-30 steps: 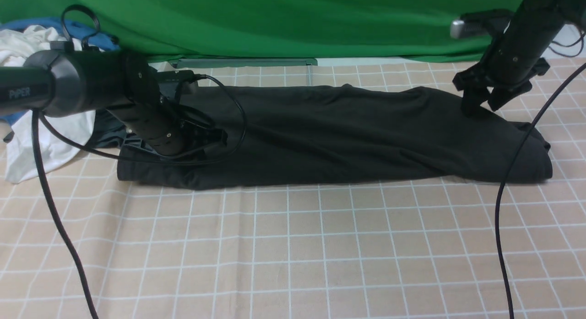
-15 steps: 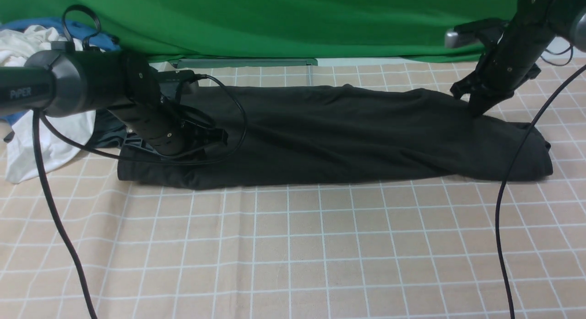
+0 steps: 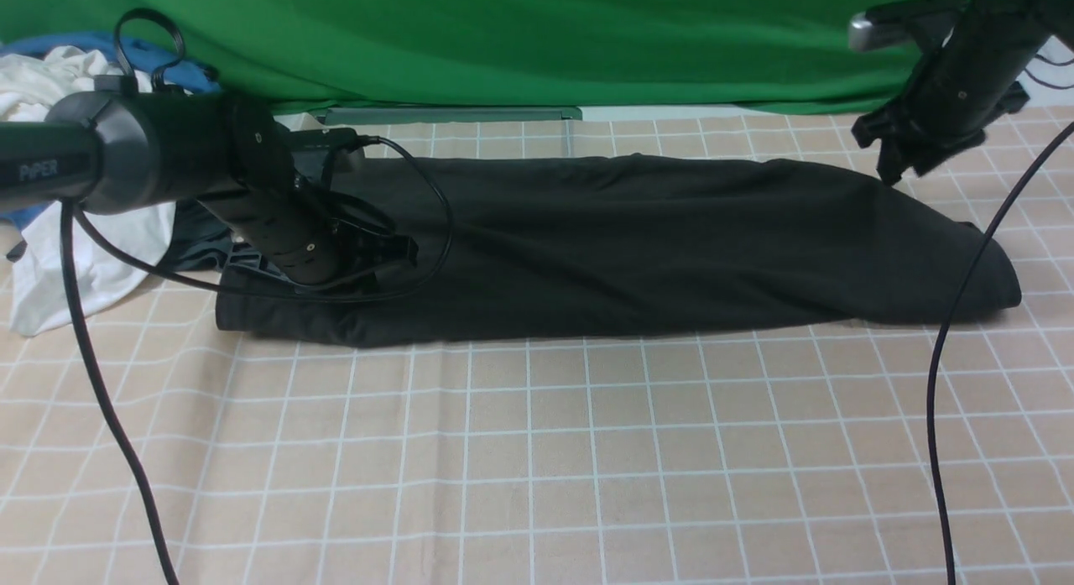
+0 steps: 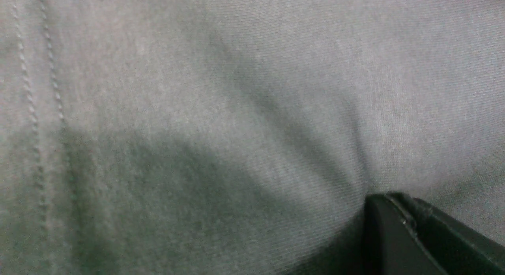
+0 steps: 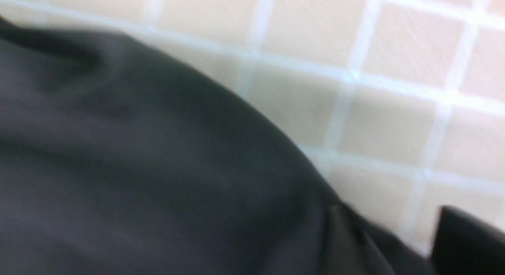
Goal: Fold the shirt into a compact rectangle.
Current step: 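Pull the folded dark garment lengthwise by its ends to straighten it flat on the table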
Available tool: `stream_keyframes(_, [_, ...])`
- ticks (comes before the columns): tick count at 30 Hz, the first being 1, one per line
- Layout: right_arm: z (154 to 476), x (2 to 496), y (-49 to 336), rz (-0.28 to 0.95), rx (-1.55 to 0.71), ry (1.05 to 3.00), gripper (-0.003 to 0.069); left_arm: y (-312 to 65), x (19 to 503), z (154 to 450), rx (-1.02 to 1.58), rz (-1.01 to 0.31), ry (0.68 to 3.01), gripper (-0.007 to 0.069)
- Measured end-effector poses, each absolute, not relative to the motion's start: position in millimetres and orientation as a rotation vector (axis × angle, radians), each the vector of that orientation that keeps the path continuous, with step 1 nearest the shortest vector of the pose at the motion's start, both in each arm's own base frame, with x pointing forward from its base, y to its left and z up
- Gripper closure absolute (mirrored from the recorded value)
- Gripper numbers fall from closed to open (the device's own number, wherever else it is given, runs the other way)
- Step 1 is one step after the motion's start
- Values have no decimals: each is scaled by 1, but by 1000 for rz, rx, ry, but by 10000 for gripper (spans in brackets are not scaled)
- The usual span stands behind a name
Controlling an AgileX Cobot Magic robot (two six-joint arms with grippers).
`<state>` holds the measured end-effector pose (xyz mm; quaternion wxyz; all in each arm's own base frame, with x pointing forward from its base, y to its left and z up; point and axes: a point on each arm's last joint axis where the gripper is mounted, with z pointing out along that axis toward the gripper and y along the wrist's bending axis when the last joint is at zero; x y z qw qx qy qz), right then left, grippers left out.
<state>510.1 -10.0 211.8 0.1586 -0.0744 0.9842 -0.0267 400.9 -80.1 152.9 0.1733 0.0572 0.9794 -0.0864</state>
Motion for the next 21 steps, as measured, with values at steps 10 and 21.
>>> stream_keyframes(10, [214,477,-54,-22,123,2926,160,-80,400,153,162,-249,2783,606])
stream_keyframes(21, [188,466,-57,169,138,3008,406,-80,401,153,166,-250,2784,606])
